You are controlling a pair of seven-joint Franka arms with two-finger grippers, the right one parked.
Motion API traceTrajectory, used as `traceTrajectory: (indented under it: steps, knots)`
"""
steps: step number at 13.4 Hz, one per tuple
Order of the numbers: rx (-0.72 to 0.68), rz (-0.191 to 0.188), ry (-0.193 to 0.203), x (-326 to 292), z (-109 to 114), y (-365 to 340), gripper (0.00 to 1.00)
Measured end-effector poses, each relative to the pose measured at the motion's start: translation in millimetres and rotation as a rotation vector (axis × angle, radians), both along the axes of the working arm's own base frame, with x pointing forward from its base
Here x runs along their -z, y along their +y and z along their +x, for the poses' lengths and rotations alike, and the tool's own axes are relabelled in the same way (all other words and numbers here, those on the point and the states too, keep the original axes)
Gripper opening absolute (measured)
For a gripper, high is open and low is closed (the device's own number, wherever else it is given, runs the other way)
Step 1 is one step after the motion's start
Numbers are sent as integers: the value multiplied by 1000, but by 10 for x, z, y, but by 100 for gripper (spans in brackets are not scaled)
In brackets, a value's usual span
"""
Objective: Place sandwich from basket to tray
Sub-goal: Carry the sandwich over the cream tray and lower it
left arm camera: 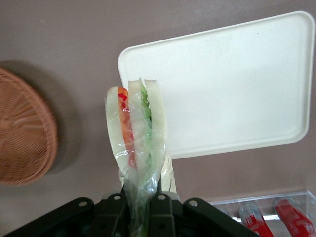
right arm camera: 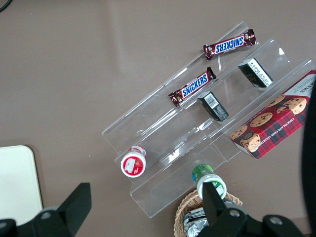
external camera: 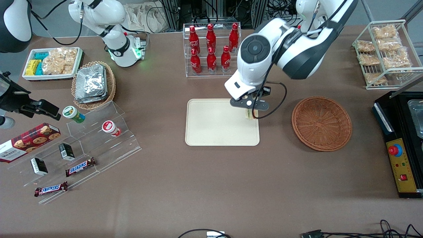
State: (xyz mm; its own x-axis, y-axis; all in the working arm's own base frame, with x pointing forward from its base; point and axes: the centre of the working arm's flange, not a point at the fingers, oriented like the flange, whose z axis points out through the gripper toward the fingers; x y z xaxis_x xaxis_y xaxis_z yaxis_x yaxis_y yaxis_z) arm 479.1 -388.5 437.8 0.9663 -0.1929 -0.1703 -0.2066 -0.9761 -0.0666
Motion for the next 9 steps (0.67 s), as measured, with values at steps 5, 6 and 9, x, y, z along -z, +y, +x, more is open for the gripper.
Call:
traceTrajectory:
  steps: [5,6,9]
  knots:
    - [-45,-56,-41,1030,7,294,15]
    - [-50,-72,-49,1178,-14,336,15]
    - [-38,-96,-59,1498,-83,371,15]
